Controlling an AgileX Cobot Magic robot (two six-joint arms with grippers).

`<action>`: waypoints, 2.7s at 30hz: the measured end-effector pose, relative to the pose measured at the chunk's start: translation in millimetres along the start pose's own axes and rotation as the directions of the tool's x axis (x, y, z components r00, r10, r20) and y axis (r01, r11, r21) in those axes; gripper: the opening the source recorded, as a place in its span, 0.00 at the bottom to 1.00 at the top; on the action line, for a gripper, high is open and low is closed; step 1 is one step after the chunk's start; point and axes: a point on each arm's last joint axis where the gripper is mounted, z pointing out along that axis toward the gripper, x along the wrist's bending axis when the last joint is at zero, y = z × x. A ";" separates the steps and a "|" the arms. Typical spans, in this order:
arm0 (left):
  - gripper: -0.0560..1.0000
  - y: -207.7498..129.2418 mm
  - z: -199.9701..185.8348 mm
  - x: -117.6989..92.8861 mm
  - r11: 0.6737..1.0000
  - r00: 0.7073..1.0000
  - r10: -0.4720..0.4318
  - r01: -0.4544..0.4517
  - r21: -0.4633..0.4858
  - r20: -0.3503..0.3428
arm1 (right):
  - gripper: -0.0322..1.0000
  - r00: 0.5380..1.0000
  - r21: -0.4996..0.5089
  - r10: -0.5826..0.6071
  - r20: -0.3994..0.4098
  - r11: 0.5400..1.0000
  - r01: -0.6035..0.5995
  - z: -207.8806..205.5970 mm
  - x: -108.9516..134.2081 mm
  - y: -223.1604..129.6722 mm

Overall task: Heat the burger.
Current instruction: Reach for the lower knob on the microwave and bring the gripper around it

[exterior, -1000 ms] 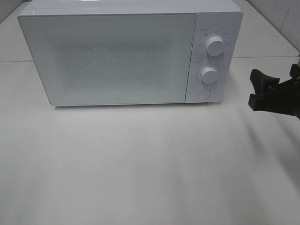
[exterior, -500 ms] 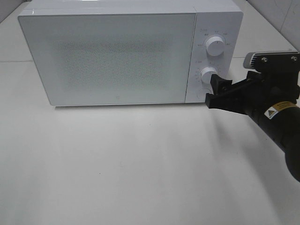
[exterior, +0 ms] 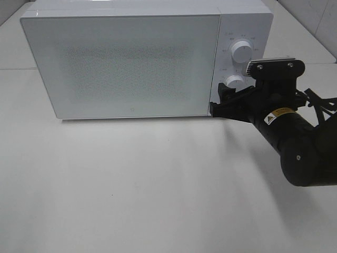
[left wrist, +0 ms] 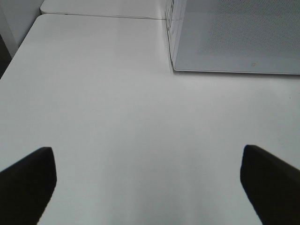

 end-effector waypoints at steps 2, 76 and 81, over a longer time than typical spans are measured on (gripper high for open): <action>0.99 0.0 0.0 0.0 1.000 1.000 0.000 0.000 0.000 0.000 | 0.77 1.000 0.003 -0.003 0.002 1.000 0.003 4.1 1.1 -2.2; 0.99 0.0 0.0 0.0 1.000 1.000 0.000 0.000 0.000 0.000 | 0.59 0.998 0.003 -0.015 0.053 1.000 0.015 32.7 -1.8 -4.8; 0.99 0.0 0.0 0.0 1.000 1.000 0.000 0.000 0.000 0.000 | 0.47 0.999 0.001 -0.017 0.048 1.000 0.017 32.7 -1.4 -4.3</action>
